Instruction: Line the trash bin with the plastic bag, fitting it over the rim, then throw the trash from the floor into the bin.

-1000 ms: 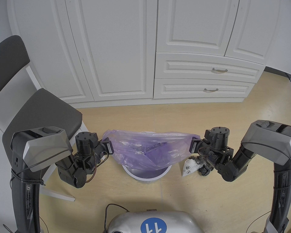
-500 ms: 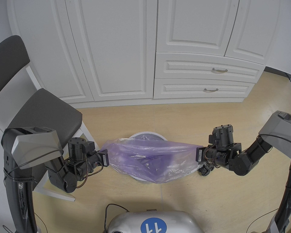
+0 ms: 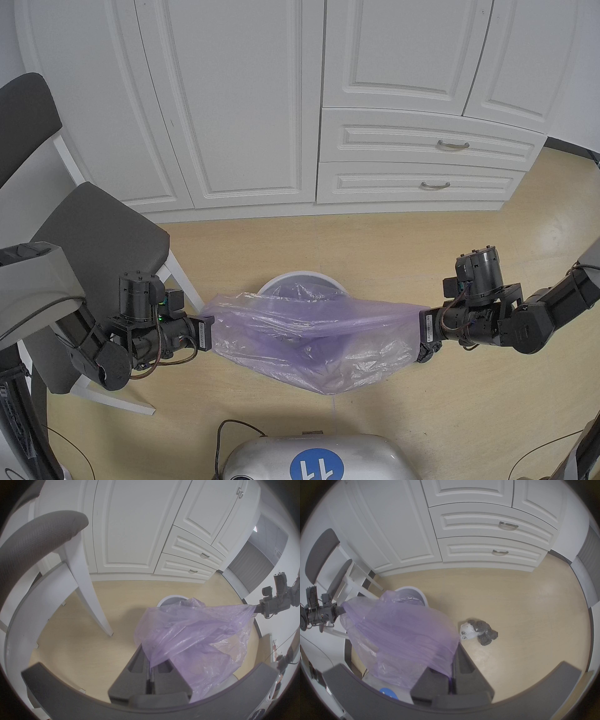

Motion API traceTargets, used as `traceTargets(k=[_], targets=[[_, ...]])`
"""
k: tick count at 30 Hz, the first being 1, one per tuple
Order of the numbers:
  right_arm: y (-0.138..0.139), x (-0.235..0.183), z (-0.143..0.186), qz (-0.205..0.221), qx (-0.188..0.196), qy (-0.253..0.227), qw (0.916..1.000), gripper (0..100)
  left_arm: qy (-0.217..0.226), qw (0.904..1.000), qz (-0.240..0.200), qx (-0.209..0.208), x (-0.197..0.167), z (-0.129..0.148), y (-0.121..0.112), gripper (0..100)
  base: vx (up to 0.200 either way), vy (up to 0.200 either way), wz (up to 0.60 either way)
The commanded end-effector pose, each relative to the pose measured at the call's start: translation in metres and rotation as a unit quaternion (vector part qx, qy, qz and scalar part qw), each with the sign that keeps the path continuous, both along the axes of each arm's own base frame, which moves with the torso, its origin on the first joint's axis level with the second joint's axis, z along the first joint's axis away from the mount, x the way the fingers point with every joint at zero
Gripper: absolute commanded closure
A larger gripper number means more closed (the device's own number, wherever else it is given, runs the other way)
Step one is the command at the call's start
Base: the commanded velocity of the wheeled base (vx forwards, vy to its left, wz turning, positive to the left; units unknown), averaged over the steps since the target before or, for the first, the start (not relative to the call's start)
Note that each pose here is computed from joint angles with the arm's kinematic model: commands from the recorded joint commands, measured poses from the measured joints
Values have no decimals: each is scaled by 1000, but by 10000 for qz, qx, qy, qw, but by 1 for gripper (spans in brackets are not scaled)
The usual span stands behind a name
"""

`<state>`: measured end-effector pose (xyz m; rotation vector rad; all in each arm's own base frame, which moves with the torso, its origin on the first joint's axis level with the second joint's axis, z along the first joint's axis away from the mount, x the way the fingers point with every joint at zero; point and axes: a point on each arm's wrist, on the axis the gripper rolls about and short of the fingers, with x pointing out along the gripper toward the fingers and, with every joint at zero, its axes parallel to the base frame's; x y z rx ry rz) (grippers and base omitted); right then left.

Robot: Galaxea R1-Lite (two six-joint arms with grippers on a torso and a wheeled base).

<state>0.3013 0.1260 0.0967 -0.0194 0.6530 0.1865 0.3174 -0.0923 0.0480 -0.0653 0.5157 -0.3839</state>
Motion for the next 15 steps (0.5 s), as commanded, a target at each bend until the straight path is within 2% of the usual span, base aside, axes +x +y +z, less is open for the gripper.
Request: traceTargets(k=[1, 4, 5, 9, 15], targets=[[-1, -7, 11, 68, -65, 15, 10000, 100, 6, 10000, -26, 83, -1, 0, 2, 100, 0, 0, 0], [-1, -7, 7, 112, -168, 179, 9996, 100, 176, 9997, -45, 145, -1, -7, 2, 100, 0, 0, 0], [3, -5, 1, 151, -217, 291, 9992, 100, 346, 9992, -70, 192, 1, -16, 0, 100, 0, 0, 0], [16, 8, -26, 178, -272, 551, 9980, 100, 564, 9981, -66, 247, 10, -37, -3, 100, 0, 0, 0], [33, 30, -55, -152, 34, 826, 9965, 100, 680, 9972, 60, 312, 25, -59, -8, 100, 0, 0, 0]])
